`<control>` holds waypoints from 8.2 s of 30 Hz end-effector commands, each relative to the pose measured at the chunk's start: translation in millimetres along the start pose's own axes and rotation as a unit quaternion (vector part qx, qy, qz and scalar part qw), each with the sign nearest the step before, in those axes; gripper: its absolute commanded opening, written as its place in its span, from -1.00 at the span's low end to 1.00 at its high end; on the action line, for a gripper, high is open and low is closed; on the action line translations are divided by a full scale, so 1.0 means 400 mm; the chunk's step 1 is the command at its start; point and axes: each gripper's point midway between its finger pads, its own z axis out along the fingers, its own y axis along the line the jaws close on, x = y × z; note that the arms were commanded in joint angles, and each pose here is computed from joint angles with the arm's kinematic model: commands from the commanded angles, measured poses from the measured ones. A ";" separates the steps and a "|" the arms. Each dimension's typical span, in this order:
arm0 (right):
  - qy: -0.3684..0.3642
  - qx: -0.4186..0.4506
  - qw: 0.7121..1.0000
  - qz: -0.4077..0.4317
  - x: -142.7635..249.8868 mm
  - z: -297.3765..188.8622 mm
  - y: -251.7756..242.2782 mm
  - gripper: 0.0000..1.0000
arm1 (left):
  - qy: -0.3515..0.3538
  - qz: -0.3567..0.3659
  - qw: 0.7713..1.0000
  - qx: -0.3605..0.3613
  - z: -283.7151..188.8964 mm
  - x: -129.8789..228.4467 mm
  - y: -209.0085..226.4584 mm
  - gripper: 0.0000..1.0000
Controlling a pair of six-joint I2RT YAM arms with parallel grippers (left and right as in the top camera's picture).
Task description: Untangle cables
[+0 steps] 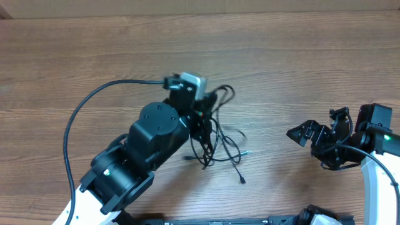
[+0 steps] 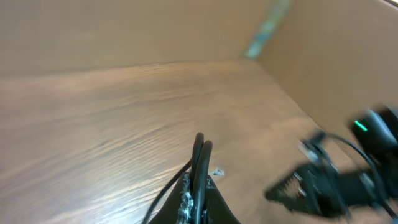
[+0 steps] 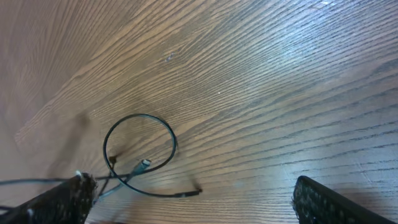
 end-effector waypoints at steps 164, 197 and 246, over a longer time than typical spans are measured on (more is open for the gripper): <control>-0.148 -0.265 0.934 -0.187 0.022 -0.203 0.302 1.00 | 0.026 0.262 0.953 0.152 0.066 0.050 -0.182 -0.92; -0.105 -0.399 0.882 -0.226 0.092 -0.273 0.391 1.00 | 0.010 0.364 0.900 0.238 0.085 0.090 -0.263 -0.92; -0.074 -0.081 0.991 -0.080 -0.015 -0.069 0.105 1.00 | -0.237 0.170 0.946 0.140 -0.243 -0.319 -0.089 -0.92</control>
